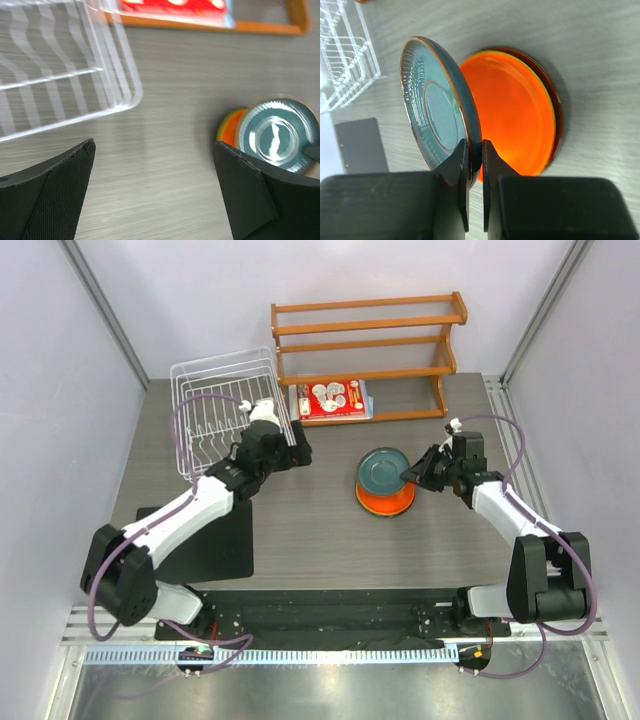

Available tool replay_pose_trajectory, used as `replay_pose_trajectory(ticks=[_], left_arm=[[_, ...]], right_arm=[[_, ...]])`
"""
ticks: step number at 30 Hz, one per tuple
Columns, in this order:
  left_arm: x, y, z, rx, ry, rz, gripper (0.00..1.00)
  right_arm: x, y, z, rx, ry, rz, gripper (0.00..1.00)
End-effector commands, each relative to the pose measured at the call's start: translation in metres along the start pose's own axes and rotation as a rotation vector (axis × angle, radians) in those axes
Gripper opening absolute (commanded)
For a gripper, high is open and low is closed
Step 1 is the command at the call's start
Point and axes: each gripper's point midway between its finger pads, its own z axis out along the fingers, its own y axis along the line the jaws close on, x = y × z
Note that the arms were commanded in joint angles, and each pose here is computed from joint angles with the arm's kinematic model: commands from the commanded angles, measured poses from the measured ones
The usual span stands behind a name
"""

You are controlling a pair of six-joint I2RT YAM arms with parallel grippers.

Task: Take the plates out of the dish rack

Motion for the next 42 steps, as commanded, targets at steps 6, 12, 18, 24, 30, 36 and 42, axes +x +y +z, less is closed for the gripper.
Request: replay_pose_trajectory(ticks=[6, 12, 18, 24, 30, 36, 42], left_arm=[[-0.040, 0.075, -0.059, -0.339, -0.229, 0.121, 1.00], [-0.047, 0.088, -0.075, -0.387, -0.277, 0.125, 0.99], [-0.044, 0.090, -0.075, -0.388, -0.275, 0.124, 1.00], [-0.042, 0.091, -0.074, -0.395, -0.271, 0.124, 0.99], [-0.046, 0.098, -0.078, -0.440, -0.284, 0.125, 0.99], [-0.045, 0.096, -0.077, -0.445, -0.247, 0.149, 0.99], [-0.047, 0.099, -0.082, -0.486, -0.231, 0.135, 1.00]], right_arm=[[-0.007, -0.011, -0.002, 0.045, -0.031, -0.021, 0.01], [0.009, -0.019, 0.006, 0.054, 0.043, 0.000, 0.01], [0.012, -0.017, 0.011, 0.032, 0.072, -0.005, 0.01], [0.012, -0.011, 0.010, -0.003, 0.079, -0.013, 0.40], [0.006, -0.006, 0.003, -0.011, 0.053, -0.048, 0.72], [-0.021, -0.020, -0.016, 0.140, -0.063, -0.123, 0.91], [-0.060, -0.061, -0.051, 0.448, -0.334, -0.167, 1.00]])
